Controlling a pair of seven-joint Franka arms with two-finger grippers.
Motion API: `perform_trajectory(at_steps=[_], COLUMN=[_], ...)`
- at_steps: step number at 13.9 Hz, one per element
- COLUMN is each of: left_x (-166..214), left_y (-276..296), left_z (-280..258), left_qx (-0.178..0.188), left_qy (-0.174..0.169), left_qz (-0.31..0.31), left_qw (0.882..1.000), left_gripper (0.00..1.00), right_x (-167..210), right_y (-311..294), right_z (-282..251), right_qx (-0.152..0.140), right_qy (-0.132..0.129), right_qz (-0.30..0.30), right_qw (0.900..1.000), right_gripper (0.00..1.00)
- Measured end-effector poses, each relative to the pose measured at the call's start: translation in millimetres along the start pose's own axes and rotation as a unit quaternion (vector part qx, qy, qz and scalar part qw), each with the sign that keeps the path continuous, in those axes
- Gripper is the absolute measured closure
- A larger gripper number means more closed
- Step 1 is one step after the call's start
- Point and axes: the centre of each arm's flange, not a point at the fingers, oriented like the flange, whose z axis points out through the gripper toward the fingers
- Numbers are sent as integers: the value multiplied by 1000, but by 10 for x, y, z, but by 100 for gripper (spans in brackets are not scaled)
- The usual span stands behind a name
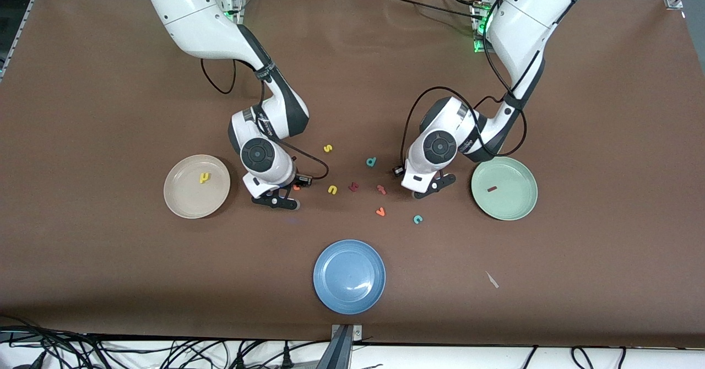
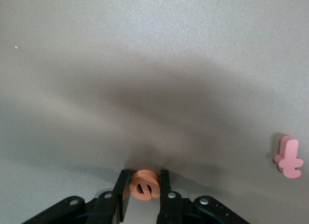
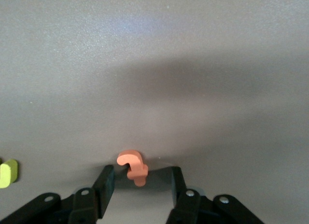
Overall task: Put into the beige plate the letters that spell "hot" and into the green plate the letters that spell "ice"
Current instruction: 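Place the orange 2 on the cream plate while the left gripper places orange e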
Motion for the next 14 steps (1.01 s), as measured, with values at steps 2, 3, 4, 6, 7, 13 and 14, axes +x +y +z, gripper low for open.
perform_trajectory(at_steps=[2, 3, 4, 6, 7, 13, 14], left_x=[15, 24, 57, 149, 211, 817, 934], left_y=[-22, -47, -89, -199, -270, -860, -976], left_z=[-73, -148, -255, -516, -629, -784, -802], left_qx=[4, 10, 17, 34, 40, 46, 45], left_qy=[-1, -3, -7, -16, -20, -45, -45], left_qz=[-2, -3, -5, -1, 4, 50, 63], left_qw=[1000, 1000, 1000, 999, 999, 997, 996], left_gripper=[74, 74, 74, 74, 74, 74, 74], right_x=[3, 8, 11, 14, 15, 20, 20], right_y=[-1, -4, -7, -9, -10, -8, -9], right_z=[-5, -14, -20, -25, -28, -32, -31], right_qx=[0, 1, 1, 2, 2, 7, 7], right_qy=[0, 1, 2, 2, 2, -1, -1], right_qz=[0, 0, 0, 0, 0, 5, 6], right_qw=[1000, 1000, 1000, 1000, 1000, 1000, 1000], right_gripper=[49, 53, 54, 63, 70, 80, 80])
